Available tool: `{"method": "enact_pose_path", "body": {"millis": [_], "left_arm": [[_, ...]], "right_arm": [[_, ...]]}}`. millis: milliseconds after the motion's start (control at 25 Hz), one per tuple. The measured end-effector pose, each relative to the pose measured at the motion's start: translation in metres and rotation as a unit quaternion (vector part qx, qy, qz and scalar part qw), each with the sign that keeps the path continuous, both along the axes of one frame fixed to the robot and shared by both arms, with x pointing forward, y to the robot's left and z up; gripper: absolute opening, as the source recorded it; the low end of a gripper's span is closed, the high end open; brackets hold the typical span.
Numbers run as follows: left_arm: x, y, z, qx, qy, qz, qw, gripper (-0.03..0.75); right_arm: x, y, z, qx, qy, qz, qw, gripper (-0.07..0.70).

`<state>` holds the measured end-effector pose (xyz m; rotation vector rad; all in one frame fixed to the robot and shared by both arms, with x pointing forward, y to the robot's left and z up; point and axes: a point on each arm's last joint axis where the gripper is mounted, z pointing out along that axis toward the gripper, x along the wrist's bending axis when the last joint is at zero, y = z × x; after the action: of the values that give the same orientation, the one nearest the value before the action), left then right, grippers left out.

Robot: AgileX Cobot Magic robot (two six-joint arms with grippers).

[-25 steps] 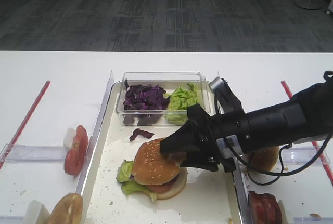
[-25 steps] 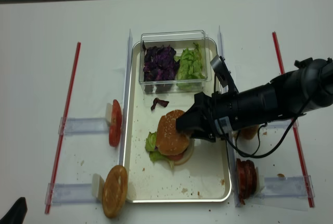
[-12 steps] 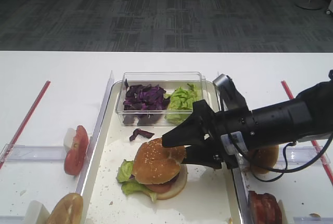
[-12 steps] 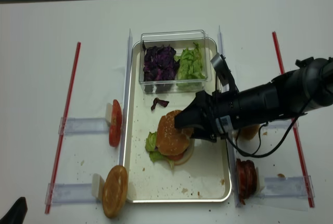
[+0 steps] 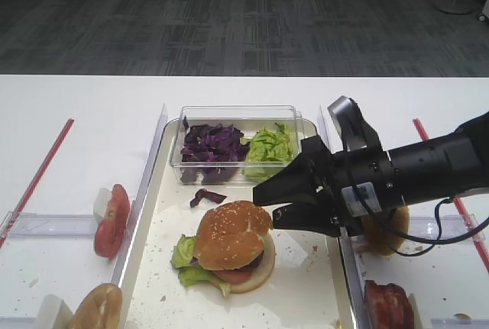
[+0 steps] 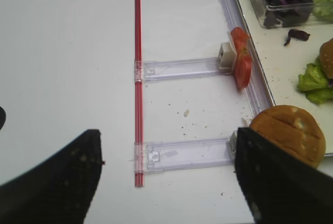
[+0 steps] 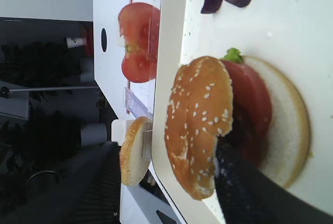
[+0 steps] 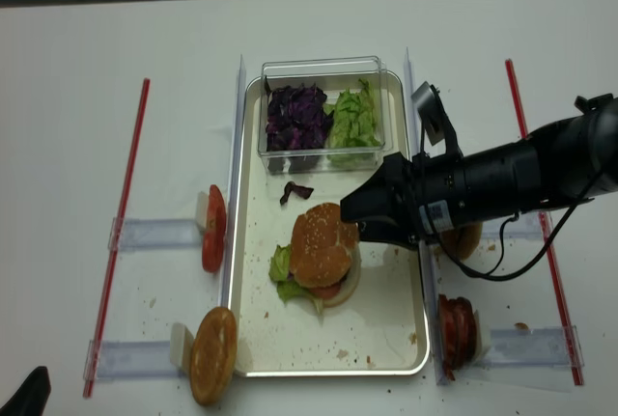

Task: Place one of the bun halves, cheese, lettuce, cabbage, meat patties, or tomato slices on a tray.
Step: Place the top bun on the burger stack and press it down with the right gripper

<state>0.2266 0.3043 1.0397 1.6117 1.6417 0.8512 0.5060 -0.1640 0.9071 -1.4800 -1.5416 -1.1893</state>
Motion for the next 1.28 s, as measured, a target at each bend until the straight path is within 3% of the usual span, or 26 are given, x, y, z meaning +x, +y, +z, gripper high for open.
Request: {"method": "enact_pose_path", "body": {"millis": [440,800,1080,1280], "left_arm": [[0.0,0.0,0.0,0.0,0.0,0.0,1.0,0.492],[0.0,0.0,0.0,0.0,0.0,0.0,1.0,0.492],[0.0,0.0,0.0,0.0,0.0,0.0,1.0,0.492],[0.0,0.0,0.0,0.0,0.0,0.0,1.0,0.492]], "right_arm": [[-0.001,-0.001,-0.001,-0.019,-0.006,0.007,0.9998,0.436],[-0.001,0.0,0.002,-0.009,-0.008,0.017,0.9998,0.436],[0.009,0.003,0.032,-0.013,-0.075,0.047,0.996,0.529],[0.018,0.004,0.057,-0.044,-0.095,0.082,0.9912,0.563]]}}
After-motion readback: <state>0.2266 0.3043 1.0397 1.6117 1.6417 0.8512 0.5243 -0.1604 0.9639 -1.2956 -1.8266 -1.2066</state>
